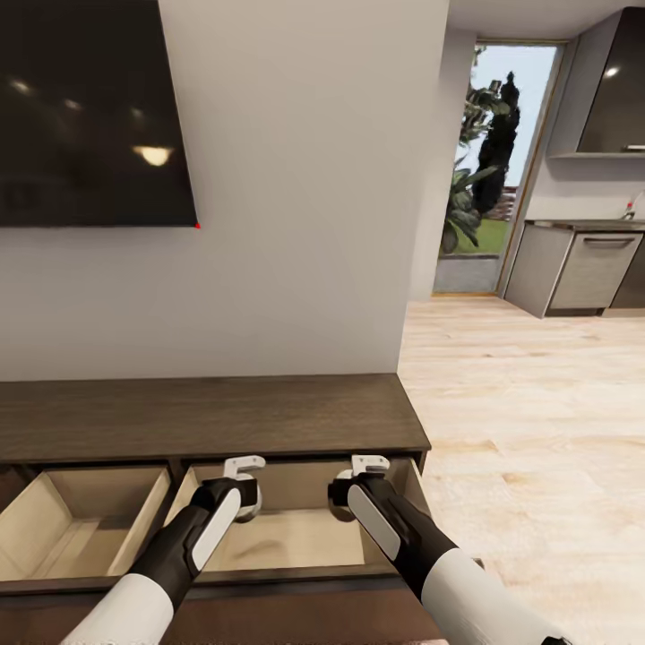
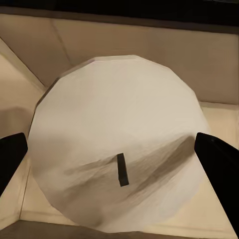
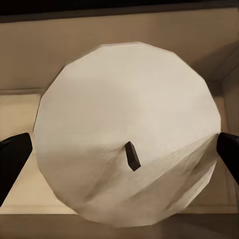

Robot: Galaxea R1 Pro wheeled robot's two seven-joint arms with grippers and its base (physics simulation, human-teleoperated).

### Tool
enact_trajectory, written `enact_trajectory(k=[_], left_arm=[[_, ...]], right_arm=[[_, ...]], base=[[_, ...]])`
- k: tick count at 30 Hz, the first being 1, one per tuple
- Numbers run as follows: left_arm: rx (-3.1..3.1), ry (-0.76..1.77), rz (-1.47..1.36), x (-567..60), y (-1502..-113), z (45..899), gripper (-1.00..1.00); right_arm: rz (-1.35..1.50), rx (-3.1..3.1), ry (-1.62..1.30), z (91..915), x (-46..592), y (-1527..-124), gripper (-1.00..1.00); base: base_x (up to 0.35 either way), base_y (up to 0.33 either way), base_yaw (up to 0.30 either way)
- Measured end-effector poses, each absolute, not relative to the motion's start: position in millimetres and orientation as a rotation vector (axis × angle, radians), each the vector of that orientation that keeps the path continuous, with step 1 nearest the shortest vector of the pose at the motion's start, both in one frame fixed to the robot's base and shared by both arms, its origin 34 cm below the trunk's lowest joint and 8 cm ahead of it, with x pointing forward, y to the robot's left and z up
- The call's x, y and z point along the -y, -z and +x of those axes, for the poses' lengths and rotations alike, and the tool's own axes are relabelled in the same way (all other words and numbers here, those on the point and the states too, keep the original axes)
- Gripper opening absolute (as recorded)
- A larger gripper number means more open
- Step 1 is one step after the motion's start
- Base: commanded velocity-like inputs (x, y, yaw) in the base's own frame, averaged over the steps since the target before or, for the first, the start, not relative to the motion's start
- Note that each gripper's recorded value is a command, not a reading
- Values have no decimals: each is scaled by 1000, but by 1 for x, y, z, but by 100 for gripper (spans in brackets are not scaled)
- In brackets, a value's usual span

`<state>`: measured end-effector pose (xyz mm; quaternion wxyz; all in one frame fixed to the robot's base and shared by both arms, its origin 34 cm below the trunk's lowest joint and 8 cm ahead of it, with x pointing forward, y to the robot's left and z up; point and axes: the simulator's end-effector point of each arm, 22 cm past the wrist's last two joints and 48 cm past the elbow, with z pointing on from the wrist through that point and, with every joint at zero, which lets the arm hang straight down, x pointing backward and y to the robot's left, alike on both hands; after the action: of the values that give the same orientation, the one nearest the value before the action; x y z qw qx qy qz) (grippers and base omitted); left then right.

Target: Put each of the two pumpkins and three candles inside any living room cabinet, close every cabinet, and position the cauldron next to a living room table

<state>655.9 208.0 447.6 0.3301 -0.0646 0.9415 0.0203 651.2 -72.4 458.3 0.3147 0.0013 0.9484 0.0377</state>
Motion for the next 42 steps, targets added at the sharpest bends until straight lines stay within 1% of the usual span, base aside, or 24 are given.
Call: enact_trajectory(k=[5,13,33,42], left_arm=[[-2460,-50,-168,-206,-438,654,-100],[-2464,-48,-166,-205,-421,650,-100],[-2543,-59,-158,-204,-373,641,-100],[-2554,-61,-160,-204,-364,639,-100]], right_arm=[[-2,-2501,-97,648,72,-447,-100],[-15,-2501,-139,639,49,-434,-100],[-2,-2556,-133,636,51,-389,-100],[56,-2525,-133,643,56,-381,-100]], base=[[0,0,0],[0,0,0],[0,0,0],[0,0,0]])
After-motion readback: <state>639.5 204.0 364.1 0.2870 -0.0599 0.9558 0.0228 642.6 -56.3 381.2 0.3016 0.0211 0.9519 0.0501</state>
